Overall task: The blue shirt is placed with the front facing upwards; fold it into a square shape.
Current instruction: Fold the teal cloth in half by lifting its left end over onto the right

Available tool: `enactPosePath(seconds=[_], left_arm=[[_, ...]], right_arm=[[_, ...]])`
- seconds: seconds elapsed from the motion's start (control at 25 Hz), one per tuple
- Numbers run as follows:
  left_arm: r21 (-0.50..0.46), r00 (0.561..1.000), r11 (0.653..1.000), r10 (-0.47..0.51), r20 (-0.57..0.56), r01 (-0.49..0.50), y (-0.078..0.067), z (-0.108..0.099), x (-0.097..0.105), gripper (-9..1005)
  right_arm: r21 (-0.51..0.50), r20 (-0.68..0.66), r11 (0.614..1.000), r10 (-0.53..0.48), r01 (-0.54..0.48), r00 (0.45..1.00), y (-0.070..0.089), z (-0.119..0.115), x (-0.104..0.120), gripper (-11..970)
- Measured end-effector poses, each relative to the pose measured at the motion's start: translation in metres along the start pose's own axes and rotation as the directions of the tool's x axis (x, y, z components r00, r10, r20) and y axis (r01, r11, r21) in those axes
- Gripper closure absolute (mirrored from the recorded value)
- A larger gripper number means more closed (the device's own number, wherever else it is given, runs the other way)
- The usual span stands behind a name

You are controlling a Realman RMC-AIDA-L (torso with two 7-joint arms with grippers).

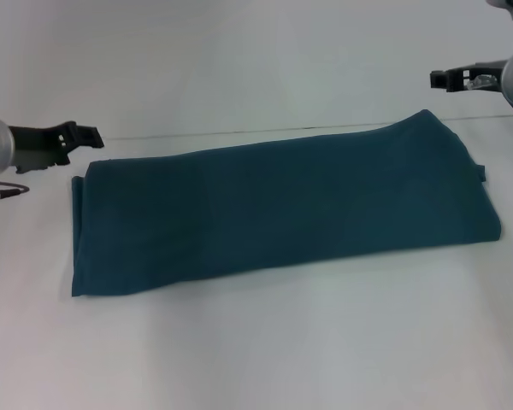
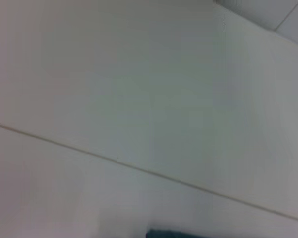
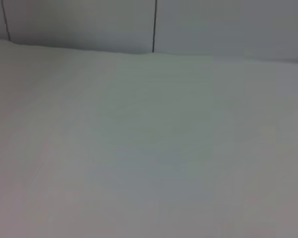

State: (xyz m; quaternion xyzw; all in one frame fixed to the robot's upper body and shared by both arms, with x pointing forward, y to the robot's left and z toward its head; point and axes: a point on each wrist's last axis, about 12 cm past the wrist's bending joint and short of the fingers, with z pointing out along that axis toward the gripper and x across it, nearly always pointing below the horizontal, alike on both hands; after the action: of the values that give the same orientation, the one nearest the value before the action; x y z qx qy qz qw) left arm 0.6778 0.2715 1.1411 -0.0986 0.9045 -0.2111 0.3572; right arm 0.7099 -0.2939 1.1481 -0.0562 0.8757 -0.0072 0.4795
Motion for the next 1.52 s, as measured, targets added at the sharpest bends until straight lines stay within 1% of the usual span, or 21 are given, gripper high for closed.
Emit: enactPosePath(seconds=[0.08, 0.2, 0.28, 0.36, 0.44, 0.52, 0.64, 0.72, 0.76, 0.84, 0.96, 1.12, 1.28, 1.52], left_arm=[[0.023, 1.000, 1.000, -0.017, 0.022, 0.016, 0.002, -0.003, -0.001, 361], [0.086, 0.998, 0.996, -0.039, 0.043, 0.035, 0.004, -0.011, 0.001, 363], [0.139, 0.997, 0.989, -0.062, 0.041, 0.055, 0.006, -0.016, 0.005, 363], [0.195, 0.996, 0.977, -0.089, 0.027, 0.082, 0.010, -0.022, 0.010, 364], [0.242, 0.993, 0.964, -0.116, 0.008, 0.111, 0.015, -0.027, 0.018, 366], [0.292, 0.989, 0.945, -0.151, -0.011, 0.147, 0.022, -0.032, 0.028, 366], [0.356, 0.978, 0.912, -0.208, -0.029, 0.204, 0.033, -0.040, 0.042, 368], [0.385, 0.970, 0.893, -0.239, -0.037, 0.234, 0.040, -0.045, 0.050, 369], [0.397, 0.966, 0.883, -0.254, -0.042, 0.249, 0.043, -0.046, 0.055, 369], [0.420, 0.959, 0.865, -0.277, -0.061, 0.276, 0.050, -0.048, 0.066, 370], [0.434, 0.955, 0.852, -0.282, -0.088, 0.292, 0.055, -0.045, 0.082, 370], [0.400, 0.947, 0.860, -0.306, -0.095, 0.318, 0.061, -0.035, 0.097, 370], [0.334, 0.932, 0.874, -0.358, -0.052, 0.354, 0.063, -0.022, 0.108, 369], [0.272, 0.918, 0.881, -0.396, -0.021, 0.386, 0.066, -0.012, 0.114, 370]], right_arm=[[-0.023, -0.011, 0.999, 0.048, -0.048, 0.999, -0.005, -0.004, 0.004, 318], [-0.095, -0.038, 0.986, 0.136, -0.139, 0.990, -0.010, -0.017, 0.016, 211], [-0.167, -0.068, 0.965, 0.192, -0.201, 0.979, -0.014, -0.029, 0.026, 152], [-0.261, -0.107, 0.928, 0.247, -0.267, 0.963, -0.016, -0.044, 0.039, 106], [-0.366, -0.137, 0.867, 0.308, -0.337, 0.942, -0.017, -0.059, 0.051, 60], [-0.485, -0.164, 0.775, 0.375, -0.406, 0.912, -0.019, -0.075, 0.063, 64], [-0.636, -0.181, 0.619, 0.462, -0.462, 0.868, -0.027, -0.100, 0.081, 71], [-0.686, -0.192, 0.544, 0.505, -0.483, 0.841, -0.034, -0.113, 0.093, 73], [-0.701, -0.202, 0.517, 0.516, -0.491, 0.832, -0.036, -0.117, 0.099, 73], [-0.714, -0.224, 0.485, 0.525, -0.505, 0.821, -0.039, -0.123, 0.112, 73], [-0.727, -0.245, 0.463, 0.516, -0.508, 0.821, -0.039, -0.127, 0.133, 73], [-0.734, -0.224, 0.469, 0.515, -0.491, 0.827, -0.039, -0.131, 0.154, 73], [-0.725, -0.222, 0.469, 0.534, -0.504, 0.816, -0.040, -0.134, 0.164, 73], [-0.721, -0.221, 0.467, 0.546, -0.512, 0.808, -0.041, -0.136, 0.169, 72]])
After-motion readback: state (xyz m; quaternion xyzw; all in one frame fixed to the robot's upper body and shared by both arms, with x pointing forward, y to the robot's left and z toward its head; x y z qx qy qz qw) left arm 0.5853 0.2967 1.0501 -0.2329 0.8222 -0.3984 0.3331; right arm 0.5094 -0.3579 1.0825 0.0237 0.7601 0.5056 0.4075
